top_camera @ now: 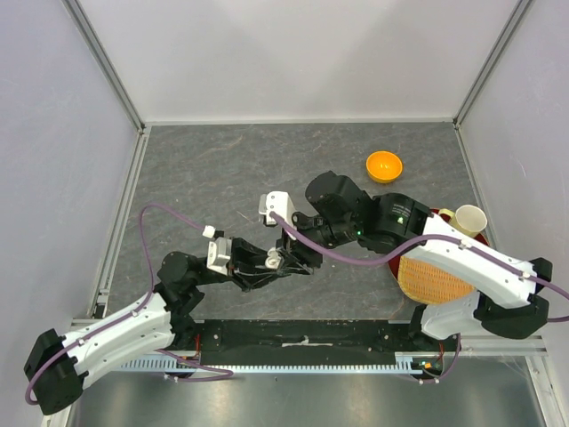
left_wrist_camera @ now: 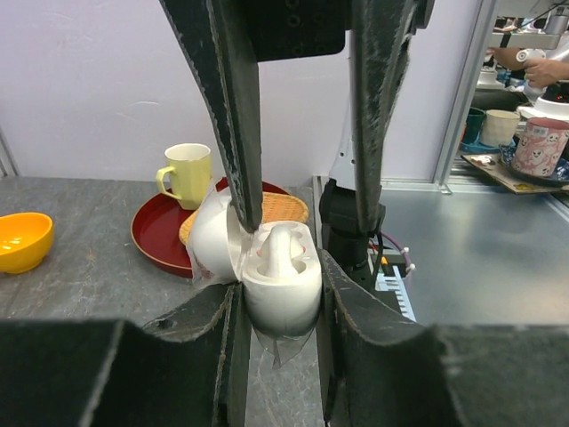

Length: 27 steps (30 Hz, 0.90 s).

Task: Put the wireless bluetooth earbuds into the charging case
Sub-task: Place the earbud in the charging case.

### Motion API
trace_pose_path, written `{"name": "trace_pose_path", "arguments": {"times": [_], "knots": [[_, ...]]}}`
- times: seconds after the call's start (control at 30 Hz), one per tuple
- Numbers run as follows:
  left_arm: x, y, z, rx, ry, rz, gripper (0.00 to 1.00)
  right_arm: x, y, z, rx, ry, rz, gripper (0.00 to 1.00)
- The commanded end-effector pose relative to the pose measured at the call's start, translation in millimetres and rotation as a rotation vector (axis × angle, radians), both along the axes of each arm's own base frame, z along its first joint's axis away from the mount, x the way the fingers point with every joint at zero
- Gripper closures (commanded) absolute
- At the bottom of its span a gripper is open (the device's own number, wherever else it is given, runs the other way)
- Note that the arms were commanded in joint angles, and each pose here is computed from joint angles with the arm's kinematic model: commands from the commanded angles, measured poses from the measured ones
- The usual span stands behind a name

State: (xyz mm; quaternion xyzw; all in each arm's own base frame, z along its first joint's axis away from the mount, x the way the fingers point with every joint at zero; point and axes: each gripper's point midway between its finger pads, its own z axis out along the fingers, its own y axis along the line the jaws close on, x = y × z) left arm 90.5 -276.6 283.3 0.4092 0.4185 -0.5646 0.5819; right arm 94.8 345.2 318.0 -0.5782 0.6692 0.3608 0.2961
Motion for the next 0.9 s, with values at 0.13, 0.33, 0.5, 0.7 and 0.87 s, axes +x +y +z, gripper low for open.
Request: {"name": "trace_pose_path", "arguments": {"times": [0.13,0.33,0.5,0.7,0.87], "knots": [[-7,6,22,-0.069,-0.071,-0.003,0.98,21,-9,75,0.258,-0.171,-0.129,0.34],[-3,9,22,-0.076,-0.069,0.031,0.98,27,-27,96,0.361,-0.216,-0.225,0.24],[-1,11,23,-0.083,-0.07,0.049,0.98,41,-42,102,0.388,-0.238,-0.348,0.18],[-1,13,23,-0.088,-0.066,0.059,0.98,76,-67,97,0.372,-0.26,-0.619,0.08],[1,14,24,-0.092,-0.065,0.071,0.98,90,-81,89,0.362,-0.243,-0.72,0.05]]}}
